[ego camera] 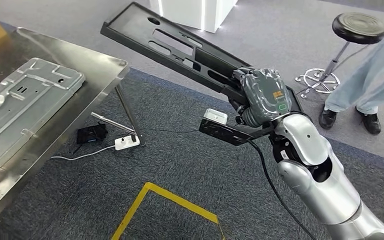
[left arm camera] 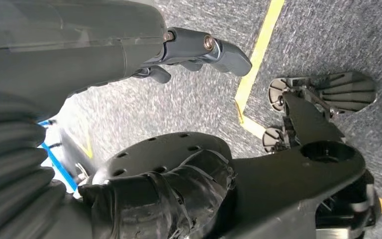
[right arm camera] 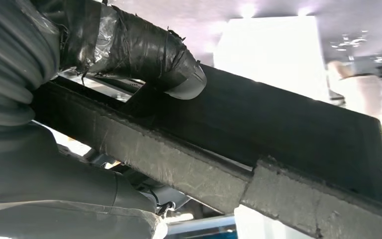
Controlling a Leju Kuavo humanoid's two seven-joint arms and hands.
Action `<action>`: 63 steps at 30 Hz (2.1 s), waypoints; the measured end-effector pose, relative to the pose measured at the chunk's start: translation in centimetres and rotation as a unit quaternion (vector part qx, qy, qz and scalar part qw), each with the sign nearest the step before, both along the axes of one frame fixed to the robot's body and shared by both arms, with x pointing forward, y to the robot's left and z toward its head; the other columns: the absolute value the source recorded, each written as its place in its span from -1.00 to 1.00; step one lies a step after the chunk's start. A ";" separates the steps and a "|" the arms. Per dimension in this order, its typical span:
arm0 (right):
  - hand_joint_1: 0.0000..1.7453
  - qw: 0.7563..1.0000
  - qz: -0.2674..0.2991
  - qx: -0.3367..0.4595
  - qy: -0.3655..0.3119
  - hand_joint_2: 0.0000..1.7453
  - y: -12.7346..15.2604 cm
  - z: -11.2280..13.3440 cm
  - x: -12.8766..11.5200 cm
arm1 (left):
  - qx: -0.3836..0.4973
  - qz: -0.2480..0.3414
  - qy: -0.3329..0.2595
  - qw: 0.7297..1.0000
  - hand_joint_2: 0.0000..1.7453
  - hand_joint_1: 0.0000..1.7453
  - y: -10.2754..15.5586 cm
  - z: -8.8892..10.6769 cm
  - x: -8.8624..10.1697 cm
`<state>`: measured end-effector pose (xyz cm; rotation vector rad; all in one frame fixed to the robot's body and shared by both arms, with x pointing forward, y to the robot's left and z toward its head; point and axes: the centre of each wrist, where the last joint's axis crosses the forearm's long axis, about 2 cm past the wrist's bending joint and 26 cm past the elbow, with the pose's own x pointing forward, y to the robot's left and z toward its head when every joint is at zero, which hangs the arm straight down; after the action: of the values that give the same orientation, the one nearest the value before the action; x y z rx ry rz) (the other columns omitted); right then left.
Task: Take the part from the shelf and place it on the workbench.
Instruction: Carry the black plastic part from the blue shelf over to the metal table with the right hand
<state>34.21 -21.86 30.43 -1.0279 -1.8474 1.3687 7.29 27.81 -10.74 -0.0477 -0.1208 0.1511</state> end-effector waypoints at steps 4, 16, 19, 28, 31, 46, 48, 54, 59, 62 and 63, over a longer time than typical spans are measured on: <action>1.00 1.000 0.008 0.000 0.005 1.00 1.1 -0.1 0.2 | 0.001 0.003 0.004 1.000 1.00 -1.00 -0.3 -0.1 -0.5; 1.00 0.993 0.050 -0.096 0.047 1.00 2.8 -1.1 0.3 | 0.007 -0.004 0.000 1.000 1.00 -1.00 -0.1 -0.1 -0.5; 1.00 0.988 0.045 -0.144 0.027 1.00 3.7 -0.8 0.4 | 0.007 -0.004 0.005 1.000 1.00 -1.00 0.1 -0.1 -0.8; 1.00 0.977 0.058 -0.204 0.007 1.00 5.2 -1.4 0.0 | 0.005 -0.003 0.005 1.000 1.00 -1.00 0.1 -0.1 -0.7; 1.00 0.972 0.054 -0.227 -0.010 1.00 5.5 -1.1 0.1 | 0.005 -0.002 0.003 1.000 1.00 -1.00 0.1 -0.1 -0.5; 1.00 0.961 0.059 -0.269 -0.028 1.00 6.1 -1.3 0.0 | 0.003 -0.004 0.007 1.000 1.00 -1.00 0.1 -0.1 -0.6; 1.00 0.960 0.061 -0.271 -0.029 1.00 6.2 -1.4 -0.1 | -0.001 -0.007 0.012 1.000 1.00 -1.00 0.1 -0.1 -0.8; 1.00 0.959 0.073 -0.270 -0.031 1.00 6.4 -1.3 0.0 | -0.009 -0.015 0.026 1.000 1.00 -1.00 0.0 -0.1 -0.8; 1.00 0.958 0.081 -0.272 -0.027 1.00 6.6 -1.7 -0.1 | -0.005 -0.012 0.028 1.000 1.00 -1.00 0.0 -0.1 -0.8; 1.00 0.958 0.082 -0.272 -0.028 1.00 6.6 -1.7 -0.1 | -0.004 -0.011 0.027 1.000 1.00 -1.00 0.0 -0.1 -0.7; 1.00 0.958 0.083 -0.273 -0.028 1.00 6.7 -1.7 -0.1 | -0.004 -0.010 0.027 1.000 1.00 -1.00 0.0 -0.1 -0.7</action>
<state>34.06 -15.20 28.68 -1.2006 -1.6567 2.0412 6.62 27.78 -10.85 -0.0534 -0.0653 0.1320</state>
